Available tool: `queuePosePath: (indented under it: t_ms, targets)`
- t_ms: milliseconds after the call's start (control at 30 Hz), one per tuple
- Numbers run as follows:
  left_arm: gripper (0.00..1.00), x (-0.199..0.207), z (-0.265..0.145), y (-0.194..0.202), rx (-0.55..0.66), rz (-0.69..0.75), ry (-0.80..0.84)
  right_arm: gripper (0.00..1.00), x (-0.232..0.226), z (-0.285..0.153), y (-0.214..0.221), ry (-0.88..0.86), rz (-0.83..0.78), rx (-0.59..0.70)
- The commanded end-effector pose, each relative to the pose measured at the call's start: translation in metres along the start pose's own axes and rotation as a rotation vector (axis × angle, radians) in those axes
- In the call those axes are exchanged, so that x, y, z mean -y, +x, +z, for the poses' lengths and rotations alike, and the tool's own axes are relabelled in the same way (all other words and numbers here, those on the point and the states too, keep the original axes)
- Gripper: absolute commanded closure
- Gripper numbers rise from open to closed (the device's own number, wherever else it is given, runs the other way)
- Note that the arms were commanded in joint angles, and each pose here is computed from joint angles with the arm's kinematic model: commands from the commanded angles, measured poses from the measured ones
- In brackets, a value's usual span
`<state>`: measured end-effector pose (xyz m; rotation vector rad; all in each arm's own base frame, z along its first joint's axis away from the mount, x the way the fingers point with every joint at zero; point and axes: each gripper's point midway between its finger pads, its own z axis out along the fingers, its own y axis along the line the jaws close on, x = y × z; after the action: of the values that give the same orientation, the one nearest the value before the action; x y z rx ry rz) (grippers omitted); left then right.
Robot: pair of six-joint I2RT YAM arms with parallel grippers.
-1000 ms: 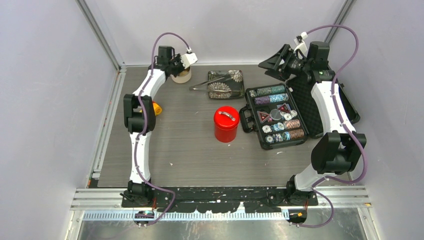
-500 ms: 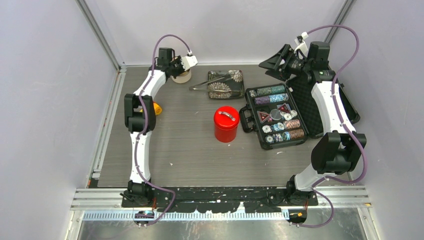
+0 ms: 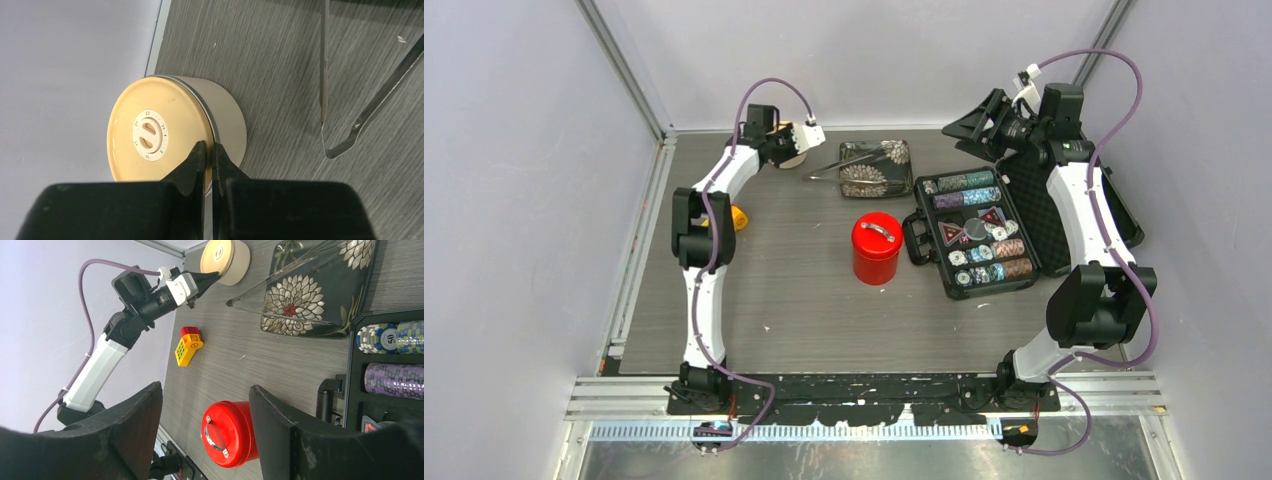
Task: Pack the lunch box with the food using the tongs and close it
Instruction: Close the box lid on the packing box, then move the packing box to the center of the board.
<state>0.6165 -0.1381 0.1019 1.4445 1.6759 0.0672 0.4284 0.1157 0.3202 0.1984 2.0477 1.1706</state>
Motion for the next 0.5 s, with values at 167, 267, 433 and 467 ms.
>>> queuePosePath:
  t_ms: [167, 267, 433, 467]
  targets:
    - [1.00, 0.032, -0.025, -0.009, -0.003, -0.060, 0.119, 0.32, -0.020, -0.011, -0.014, -0.029, -0.087, 0.055]
    - [1.00, 0.041, -0.034, -0.012, -0.004, -0.080, 0.150, 0.32, -0.021, -0.011, -0.014, -0.029, -0.088, 0.055]
    - [1.00, 0.053, -0.051, -0.006, -0.034, -0.114, 0.172, 0.32, -0.021, -0.012, -0.015, -0.029, -0.091, 0.058]
    - [1.00, 0.056, -0.056, -0.005, -0.037, -0.121, 0.181, 0.32, -0.021, -0.011, -0.015, -0.030, -0.091, 0.057]
